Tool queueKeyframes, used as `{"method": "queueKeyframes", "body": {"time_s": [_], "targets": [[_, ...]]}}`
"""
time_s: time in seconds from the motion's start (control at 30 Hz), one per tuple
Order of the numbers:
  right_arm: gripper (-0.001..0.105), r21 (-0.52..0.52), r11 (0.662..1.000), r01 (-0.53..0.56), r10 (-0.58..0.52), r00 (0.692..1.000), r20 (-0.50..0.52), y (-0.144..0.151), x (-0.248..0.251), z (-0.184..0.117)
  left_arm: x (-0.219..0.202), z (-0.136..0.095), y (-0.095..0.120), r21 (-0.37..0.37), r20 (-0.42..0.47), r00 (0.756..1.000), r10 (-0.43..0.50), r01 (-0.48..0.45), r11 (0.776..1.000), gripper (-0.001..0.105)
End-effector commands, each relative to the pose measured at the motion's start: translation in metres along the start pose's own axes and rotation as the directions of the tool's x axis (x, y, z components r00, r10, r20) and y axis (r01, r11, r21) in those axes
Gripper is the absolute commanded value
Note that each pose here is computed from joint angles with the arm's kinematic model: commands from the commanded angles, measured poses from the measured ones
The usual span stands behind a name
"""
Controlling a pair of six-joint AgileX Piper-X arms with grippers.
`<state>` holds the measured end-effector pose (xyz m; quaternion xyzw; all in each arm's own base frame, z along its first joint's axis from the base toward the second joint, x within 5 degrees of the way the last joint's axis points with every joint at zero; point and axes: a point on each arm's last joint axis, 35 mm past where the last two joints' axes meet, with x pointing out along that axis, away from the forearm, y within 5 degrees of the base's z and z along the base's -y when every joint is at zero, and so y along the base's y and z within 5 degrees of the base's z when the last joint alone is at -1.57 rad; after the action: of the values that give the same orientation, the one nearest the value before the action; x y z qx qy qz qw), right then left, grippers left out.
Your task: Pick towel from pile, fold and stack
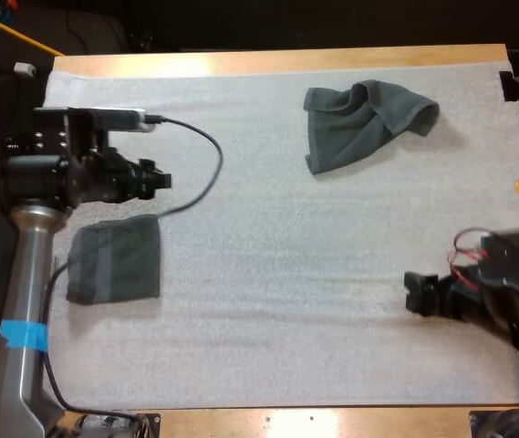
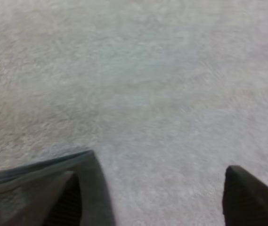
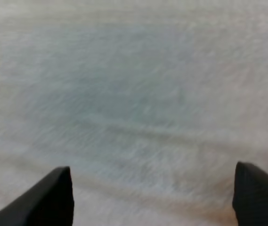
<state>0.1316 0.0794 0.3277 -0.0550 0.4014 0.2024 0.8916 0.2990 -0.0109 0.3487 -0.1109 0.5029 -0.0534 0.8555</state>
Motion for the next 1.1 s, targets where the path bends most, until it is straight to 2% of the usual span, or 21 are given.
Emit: {"method": "queueKeyframes", "body": {"time_s": [0.0, 0.17, 0.33, 0.5, 0.6, 0.83, 1.07], "targets": [[0.068, -0.020, 0.999, 0.025, -0.024, 1.000, 0.019, -0.005, 0.002, 0.005, -0.005, -0.002, -0.005, 0.006, 0.005, 1.000, 0.013, -0.013, 1.000, 0.060], [0.068, 0.000, 0.997, 0.076, -0.076, 0.997, 0.005, -0.028, 0.011, 0.011, -0.007, -0.009, -0.013, 0.028, -0.035, 0.999, 0.013, -0.012, 1.000, 0.060], [0.068, 0.093, 0.987, 0.134, -0.136, 0.991, 0.012, -0.063, 0.008, 0.010, -0.008, -0.018, -0.010, 0.054, -0.109, 0.992, 0.069, -0.064, 0.996, 0.060], [0.068, 0.201, 0.958, 0.206, -0.210, 0.978, 0.003, -0.090, 0.000, 0.003, -0.010, -0.026, -0.008, 0.104, -0.178, 0.980, 0.094, -0.077, 0.992, 0.060], [0.068, 0.221, 0.948, 0.229, -0.237, 0.972, 0.009, -0.094, -0.005, 0.001, -0.013, -0.030, -0.008, 0.104, -0.193, 0.976, 0.105, -0.086, 0.991, 0.060], [0.068, 0.181, 0.951, 0.249, -0.255, 0.967, 0.014, -0.089, -0.016, -0.005, -0.038, -0.045, -0.009, 0.111, -0.125, 0.987, 0.096, -0.082, 0.990, 0.060], [0.068, 0.105, 0.962, 0.253, -0.256, 0.966, 0.021, -0.076, -0.035, -0.017, -0.065, -0.087, -0.006, 0.122, -0.011, 0.997, 0.076, -0.074, 0.990, 0.060]]}}
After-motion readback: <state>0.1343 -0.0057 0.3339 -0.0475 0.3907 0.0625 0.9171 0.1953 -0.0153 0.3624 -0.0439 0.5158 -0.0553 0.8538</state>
